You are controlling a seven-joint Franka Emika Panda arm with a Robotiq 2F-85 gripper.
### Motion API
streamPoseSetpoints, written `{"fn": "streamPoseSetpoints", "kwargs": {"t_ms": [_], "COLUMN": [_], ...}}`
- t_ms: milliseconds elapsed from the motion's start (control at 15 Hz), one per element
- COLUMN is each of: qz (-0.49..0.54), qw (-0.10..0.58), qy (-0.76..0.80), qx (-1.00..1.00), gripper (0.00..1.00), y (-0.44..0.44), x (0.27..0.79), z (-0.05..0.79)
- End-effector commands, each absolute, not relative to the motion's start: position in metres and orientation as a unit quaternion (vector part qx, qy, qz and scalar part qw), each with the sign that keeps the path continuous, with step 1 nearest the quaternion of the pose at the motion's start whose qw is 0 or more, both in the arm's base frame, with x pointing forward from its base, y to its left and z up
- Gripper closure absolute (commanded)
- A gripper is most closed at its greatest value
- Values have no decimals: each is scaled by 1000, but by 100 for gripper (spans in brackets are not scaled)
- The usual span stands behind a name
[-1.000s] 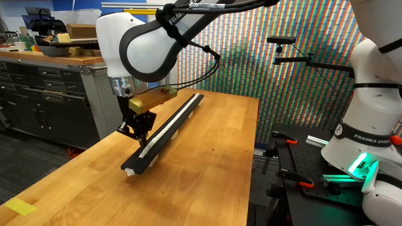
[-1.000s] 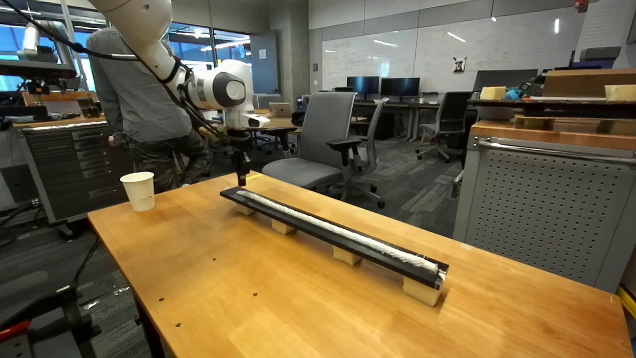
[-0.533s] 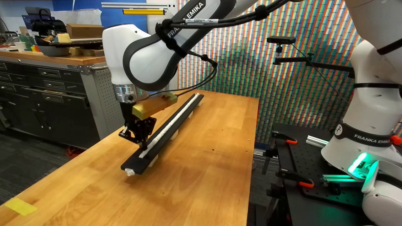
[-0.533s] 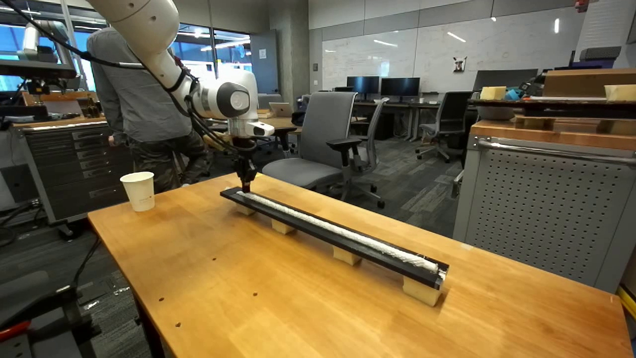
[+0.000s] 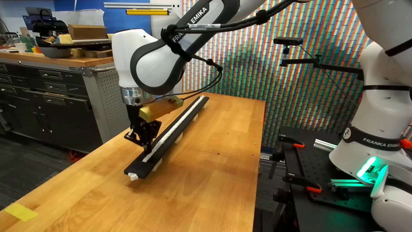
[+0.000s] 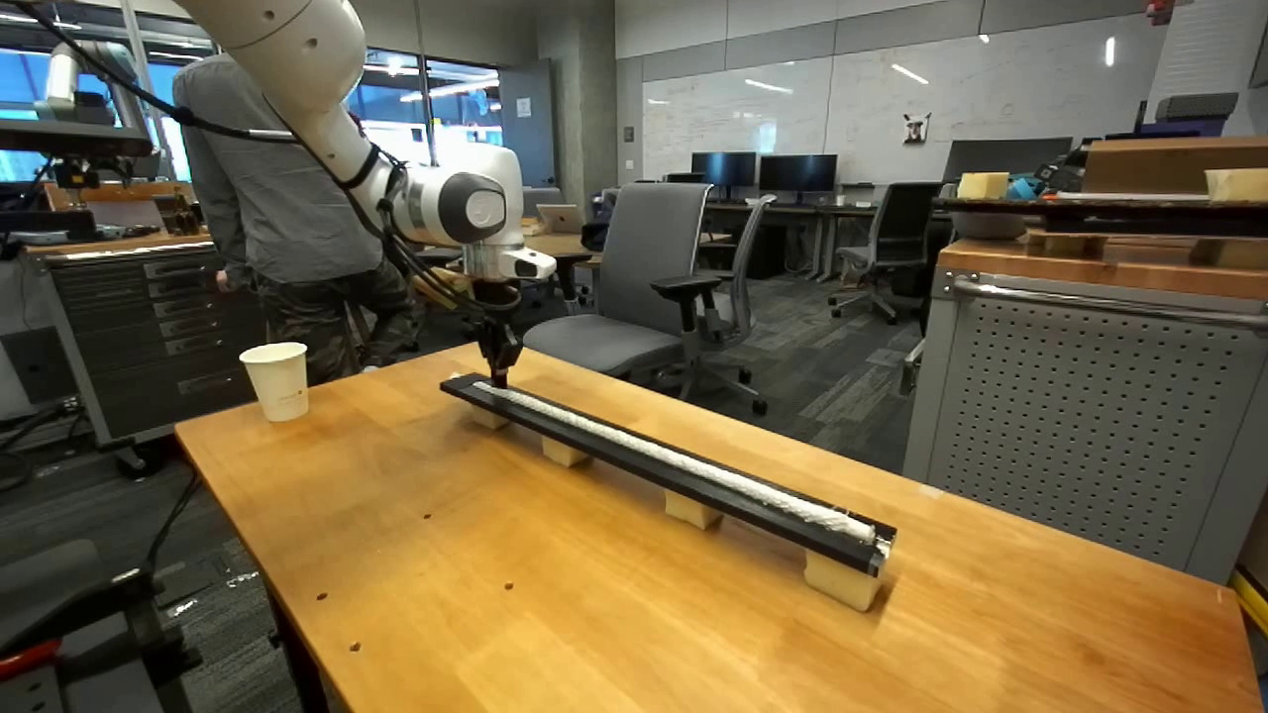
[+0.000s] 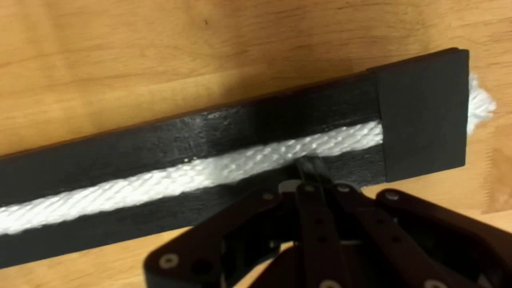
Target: Straighten the white string on the black object
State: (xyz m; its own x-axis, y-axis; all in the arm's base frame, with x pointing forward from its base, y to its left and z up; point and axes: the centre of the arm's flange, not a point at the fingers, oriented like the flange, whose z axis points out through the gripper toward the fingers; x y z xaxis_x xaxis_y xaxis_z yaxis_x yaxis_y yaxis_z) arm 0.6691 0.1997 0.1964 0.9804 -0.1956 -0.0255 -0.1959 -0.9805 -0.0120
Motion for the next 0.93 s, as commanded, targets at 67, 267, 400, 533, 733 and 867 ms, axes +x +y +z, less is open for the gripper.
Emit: {"fn": "streamPoseSetpoints", "kwargs": {"t_ms": [67, 267, 400, 533, 733, 867], "qz": [-11, -28, -33, -30, -28, -30], "qw": [20, 21, 19, 15, 4, 1], "qy": [101, 104, 104, 106, 110, 113], "qx": [-995, -994, -994, -994, -994, -993], "gripper": [100, 100, 100, 100, 100, 100], "y": [180, 176, 175, 176, 179, 181], "x": [658, 654, 651, 647, 640, 638], "z": [208, 215, 216, 218, 224, 228]}}
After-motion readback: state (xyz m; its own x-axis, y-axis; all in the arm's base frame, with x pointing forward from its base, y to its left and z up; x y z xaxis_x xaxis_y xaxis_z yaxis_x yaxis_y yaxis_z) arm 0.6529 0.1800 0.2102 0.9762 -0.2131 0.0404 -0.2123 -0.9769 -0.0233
